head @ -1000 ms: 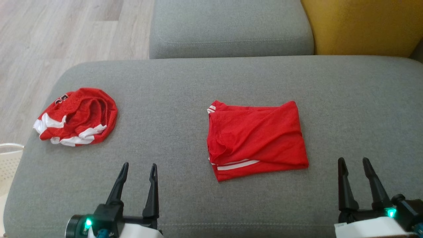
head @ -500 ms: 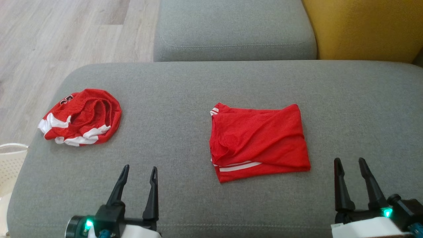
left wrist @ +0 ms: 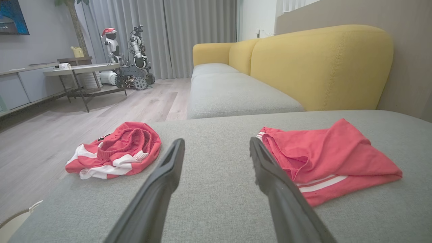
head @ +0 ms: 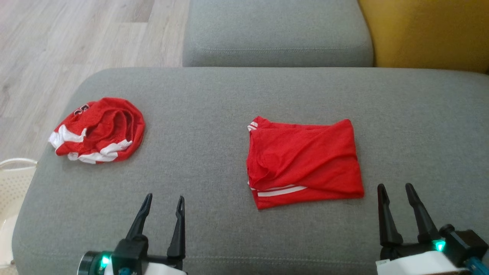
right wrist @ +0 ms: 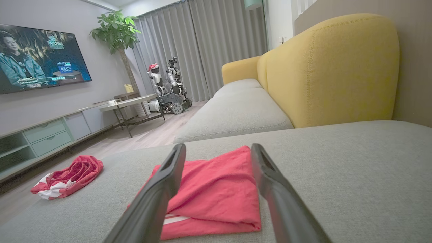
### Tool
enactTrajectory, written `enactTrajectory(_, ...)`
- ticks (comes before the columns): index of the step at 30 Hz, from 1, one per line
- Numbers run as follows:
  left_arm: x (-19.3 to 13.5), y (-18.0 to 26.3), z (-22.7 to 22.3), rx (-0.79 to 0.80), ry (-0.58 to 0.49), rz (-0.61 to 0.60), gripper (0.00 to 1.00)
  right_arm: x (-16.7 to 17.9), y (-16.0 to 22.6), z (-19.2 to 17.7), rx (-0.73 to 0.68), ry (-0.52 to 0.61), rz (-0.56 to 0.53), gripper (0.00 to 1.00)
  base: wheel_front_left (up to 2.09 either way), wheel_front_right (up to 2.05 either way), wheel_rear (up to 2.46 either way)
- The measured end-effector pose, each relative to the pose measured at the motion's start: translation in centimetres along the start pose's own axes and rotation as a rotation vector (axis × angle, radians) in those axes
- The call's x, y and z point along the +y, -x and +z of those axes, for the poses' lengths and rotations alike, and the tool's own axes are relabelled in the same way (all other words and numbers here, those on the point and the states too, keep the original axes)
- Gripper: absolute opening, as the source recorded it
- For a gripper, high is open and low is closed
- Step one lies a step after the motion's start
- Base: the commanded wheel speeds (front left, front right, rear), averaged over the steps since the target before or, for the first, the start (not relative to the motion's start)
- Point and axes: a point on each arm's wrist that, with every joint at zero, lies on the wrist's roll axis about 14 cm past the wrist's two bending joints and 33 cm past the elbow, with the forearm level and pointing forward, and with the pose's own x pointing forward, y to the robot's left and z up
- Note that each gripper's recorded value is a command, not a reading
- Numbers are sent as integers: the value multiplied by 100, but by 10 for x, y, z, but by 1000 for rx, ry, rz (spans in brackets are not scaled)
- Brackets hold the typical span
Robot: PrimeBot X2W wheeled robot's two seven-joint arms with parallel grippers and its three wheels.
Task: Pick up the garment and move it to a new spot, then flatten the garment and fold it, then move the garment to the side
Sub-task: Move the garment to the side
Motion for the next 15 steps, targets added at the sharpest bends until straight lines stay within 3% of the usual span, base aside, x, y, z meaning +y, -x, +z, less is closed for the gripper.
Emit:
enactTrajectory(10,0,-2,-11,41,4,4,100,1,-14,-14,49,-8,16,100,0,0,0)
enactTrajectory(15,-7,-12,-14,52,8,-19,100,-20,-42,-25,89,-17,-28,100,0,0,0)
